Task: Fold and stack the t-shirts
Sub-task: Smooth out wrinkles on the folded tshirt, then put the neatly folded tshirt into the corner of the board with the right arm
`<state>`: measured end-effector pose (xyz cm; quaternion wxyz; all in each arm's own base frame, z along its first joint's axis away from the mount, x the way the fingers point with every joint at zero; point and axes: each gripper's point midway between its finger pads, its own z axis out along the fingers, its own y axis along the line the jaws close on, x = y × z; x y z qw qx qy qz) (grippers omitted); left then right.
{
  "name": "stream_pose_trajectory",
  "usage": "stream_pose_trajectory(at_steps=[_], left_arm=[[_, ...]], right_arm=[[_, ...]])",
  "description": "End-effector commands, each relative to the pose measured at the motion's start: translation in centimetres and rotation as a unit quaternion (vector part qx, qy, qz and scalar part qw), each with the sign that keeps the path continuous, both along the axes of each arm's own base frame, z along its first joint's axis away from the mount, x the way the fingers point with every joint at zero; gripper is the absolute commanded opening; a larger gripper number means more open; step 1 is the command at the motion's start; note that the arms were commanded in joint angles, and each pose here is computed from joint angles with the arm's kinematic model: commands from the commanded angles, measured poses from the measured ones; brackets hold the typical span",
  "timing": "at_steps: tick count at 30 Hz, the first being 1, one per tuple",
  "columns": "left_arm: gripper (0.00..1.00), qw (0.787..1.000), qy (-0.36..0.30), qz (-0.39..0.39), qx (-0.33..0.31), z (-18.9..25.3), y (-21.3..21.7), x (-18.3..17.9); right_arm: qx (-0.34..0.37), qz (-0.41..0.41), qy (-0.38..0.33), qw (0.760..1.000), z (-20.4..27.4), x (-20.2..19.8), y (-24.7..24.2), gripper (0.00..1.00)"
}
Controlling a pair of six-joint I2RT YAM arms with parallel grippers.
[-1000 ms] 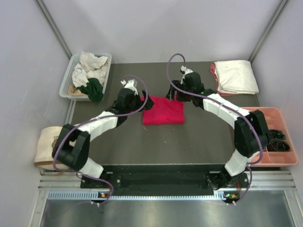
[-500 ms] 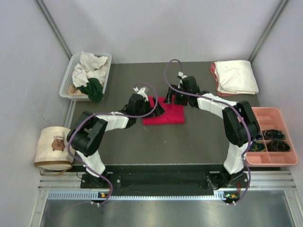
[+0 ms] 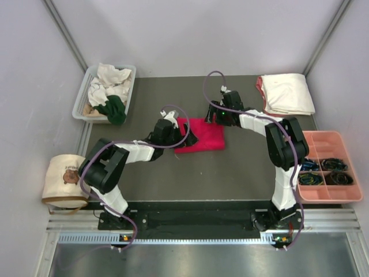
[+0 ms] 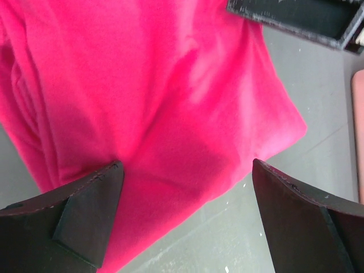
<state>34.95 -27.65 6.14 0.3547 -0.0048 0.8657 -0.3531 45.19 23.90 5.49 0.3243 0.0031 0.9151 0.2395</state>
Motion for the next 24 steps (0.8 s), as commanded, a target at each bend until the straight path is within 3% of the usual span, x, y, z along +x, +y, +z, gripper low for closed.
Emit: stream_pose_trajectory(at_steps=[1, 6, 12, 13, 19, 24], left_arm=[[0.99, 1.0, -0.008, 0.003, 0.019, 0.6, 1.0, -0.7], [0.99, 0.999, -0.043, -0.001, 0.025, 5.0, 0.9, 0.3], [0.99, 0.99, -0.135, 0.017, 0.035, 12.8, 0.8, 3.7], [0.99, 0.987, -0.158, 0.023, 0.028, 14.4, 0.6, 4.6], [0.99, 0.982, -0.186, 0.004, 0.035, 15.2, -1.7, 9.2], [0.99, 0.983, -0.178, -0.023, 0.047, 11.5, -4.2, 12.6]], right_arm=[[-0.037, -0.026, -0.047, 0.998, 2.8, 1.5, -2.3, 0.74], [-0.037, -0.038, -0.095, 0.994, 8.9, 0.1, -3.7, 0.75], [0.002, -0.043, -0.094, 0.995, 12.4, -5.9, -4.8, 0.74], [0.006, -0.047, -0.075, 0.996, 11.1, -7.4, -5.0, 0.74], [0.035, -0.029, -0.055, 0.997, 9.9, -14.2, -3.6, 0.74], [0.074, -0.003, -0.035, 0.997, 7.9, -18.3, -1.5, 0.75]])
